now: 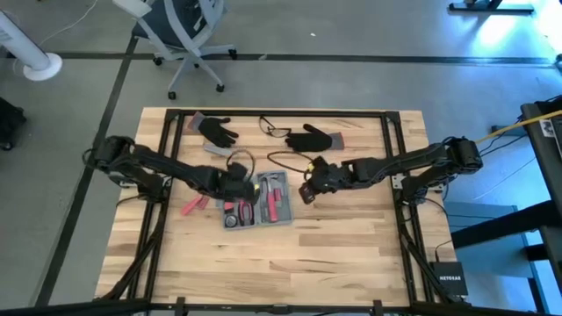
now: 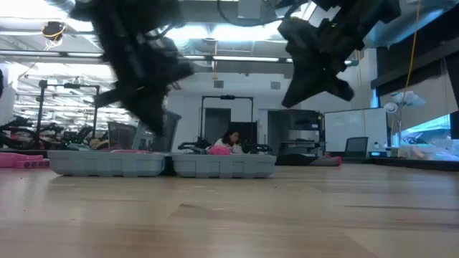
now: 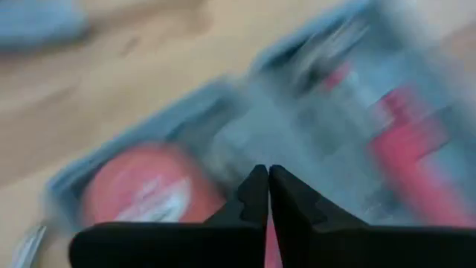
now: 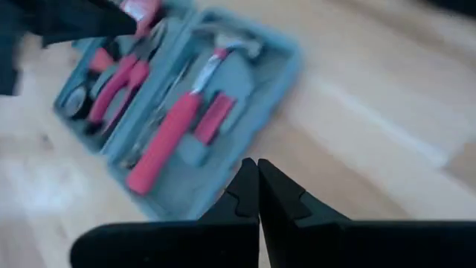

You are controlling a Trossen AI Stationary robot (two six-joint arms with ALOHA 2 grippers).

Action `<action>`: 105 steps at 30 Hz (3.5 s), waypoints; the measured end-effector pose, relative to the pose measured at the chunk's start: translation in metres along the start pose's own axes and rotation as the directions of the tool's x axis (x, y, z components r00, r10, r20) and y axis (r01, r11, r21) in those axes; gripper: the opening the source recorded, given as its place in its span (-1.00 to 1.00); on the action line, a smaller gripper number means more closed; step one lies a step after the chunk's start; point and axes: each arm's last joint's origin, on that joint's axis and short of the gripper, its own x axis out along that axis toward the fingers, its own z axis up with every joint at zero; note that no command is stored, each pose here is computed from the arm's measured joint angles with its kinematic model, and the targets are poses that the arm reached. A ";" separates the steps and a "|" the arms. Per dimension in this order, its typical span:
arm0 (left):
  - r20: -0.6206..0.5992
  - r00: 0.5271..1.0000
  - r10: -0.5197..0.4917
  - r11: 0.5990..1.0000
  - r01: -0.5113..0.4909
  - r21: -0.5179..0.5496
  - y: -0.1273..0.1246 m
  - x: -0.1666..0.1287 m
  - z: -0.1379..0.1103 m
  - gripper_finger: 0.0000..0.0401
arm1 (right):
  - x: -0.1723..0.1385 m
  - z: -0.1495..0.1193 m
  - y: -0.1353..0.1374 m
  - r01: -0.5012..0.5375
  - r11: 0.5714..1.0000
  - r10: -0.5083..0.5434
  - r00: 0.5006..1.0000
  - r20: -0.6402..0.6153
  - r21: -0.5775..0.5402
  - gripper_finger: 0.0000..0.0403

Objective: Prefit tool cases
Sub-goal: Put the orange hammer into the gray tool case

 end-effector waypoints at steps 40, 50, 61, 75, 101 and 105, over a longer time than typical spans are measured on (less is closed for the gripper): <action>0.062 0.975 -0.215 0.945 0.223 -0.239 -0.005 0.036 -0.055 -1.00 | 0.085 -0.020 0.039 0.102 0.994 -0.109 0.979 -0.173 -0.047 -1.00; 0.071 0.972 -0.222 0.943 0.233 -0.236 -0.007 0.035 -0.056 -1.00 | 0.083 -0.017 0.038 0.131 0.991 -0.132 0.980 -0.150 -0.016 -1.00; 0.074 0.969 -0.234 0.940 0.246 -0.236 -0.008 0.035 -0.056 -1.00 | 0.081 0.027 0.015 0.138 0.990 -0.136 0.989 -0.049 0.028 -1.00; 0.086 0.968 -0.234 0.936 0.248 -0.248 -0.008 0.035 -0.056 -1.00 | 0.106 0.030 0.002 0.147 0.989 -0.146 0.985 -0.088 0.010 -1.00; 0.119 0.969 -0.215 0.933 0.240 -0.269 -0.007 0.035 -0.055 -1.00 | 0.111 -0.004 0.035 0.108 0.991 -0.120 0.980 -0.157 -0.084 -1.00; 0.122 0.968 -0.218 0.931 0.244 -0.272 -0.007 0.035 -0.055 -1.00 | 0.081 0.027 0.031 0.115 0.987 -0.125 0.988 -0.090 -0.112 -1.00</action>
